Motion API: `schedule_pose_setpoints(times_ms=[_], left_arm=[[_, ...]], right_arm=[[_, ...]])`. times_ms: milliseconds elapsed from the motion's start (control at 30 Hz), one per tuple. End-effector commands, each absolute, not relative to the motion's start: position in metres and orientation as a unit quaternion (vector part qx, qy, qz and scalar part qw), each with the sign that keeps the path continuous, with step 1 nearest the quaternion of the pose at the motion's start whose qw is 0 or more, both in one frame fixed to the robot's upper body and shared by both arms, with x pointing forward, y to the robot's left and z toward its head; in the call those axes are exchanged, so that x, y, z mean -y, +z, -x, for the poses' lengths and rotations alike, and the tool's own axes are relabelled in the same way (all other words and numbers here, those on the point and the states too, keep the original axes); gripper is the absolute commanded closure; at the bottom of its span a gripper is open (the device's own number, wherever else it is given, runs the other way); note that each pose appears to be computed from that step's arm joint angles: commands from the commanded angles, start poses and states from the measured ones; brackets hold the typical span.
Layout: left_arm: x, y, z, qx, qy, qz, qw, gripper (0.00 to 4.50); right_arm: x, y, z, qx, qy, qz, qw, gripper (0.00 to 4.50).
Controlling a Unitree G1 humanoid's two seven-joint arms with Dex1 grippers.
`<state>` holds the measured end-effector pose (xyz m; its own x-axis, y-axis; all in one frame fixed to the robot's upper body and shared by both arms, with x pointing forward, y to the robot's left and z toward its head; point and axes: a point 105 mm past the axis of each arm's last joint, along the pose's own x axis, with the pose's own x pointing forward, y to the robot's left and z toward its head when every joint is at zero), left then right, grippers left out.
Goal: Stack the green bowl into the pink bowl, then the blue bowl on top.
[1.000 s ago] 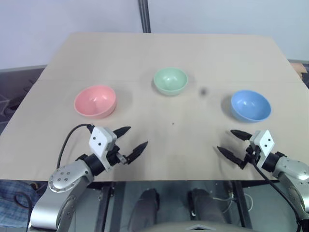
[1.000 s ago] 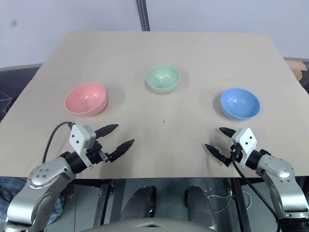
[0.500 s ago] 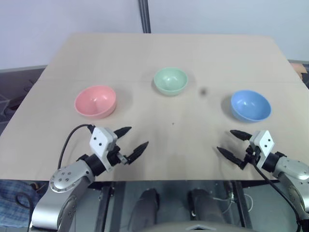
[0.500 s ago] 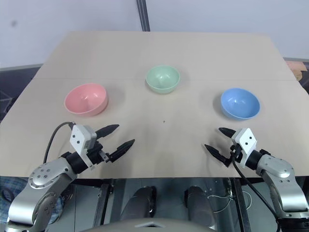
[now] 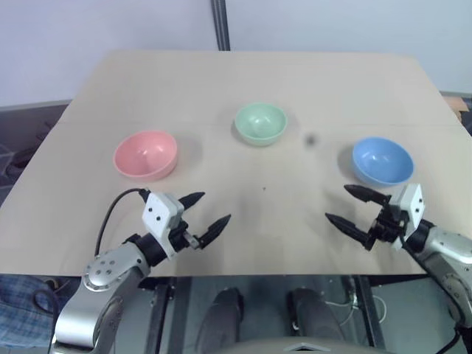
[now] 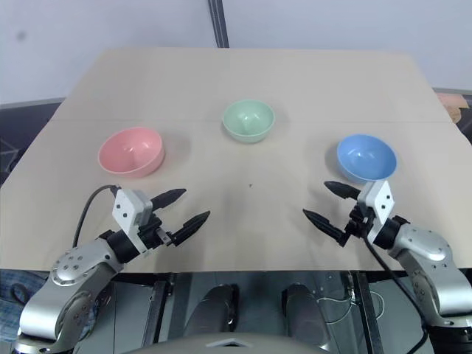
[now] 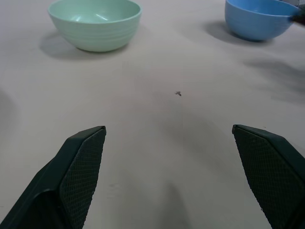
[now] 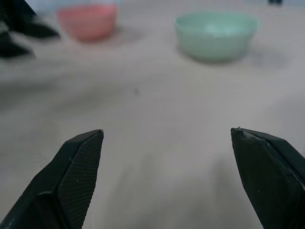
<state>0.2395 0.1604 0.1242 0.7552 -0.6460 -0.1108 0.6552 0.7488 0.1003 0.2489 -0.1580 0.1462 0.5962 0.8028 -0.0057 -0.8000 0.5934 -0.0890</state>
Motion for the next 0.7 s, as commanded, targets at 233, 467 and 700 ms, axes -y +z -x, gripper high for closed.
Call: schedule_pose_setpoints(times_ms=[233, 467, 700], left_arm=[[-0.185, 0.133, -0.261, -0.023, -0.278, -0.097, 0.955, 0.0], [-0.209, 0.155, -0.28, 0.006, -0.217, -0.13, 0.967, 0.0], [-0.236, 0.183, -0.297, 0.039, -0.146, -0.2, 0.968, 0.0]], right_arm=[[0.125, 0.197, -0.23, 0.068, 0.52, 0.029, 0.851, 0.02], [0.12, 0.198, -0.233, 0.07, 0.52, 0.039, 0.851, 0.02], [0.124, 0.195, -0.237, 0.069, 0.515, 0.053, 0.853, 0.02]])
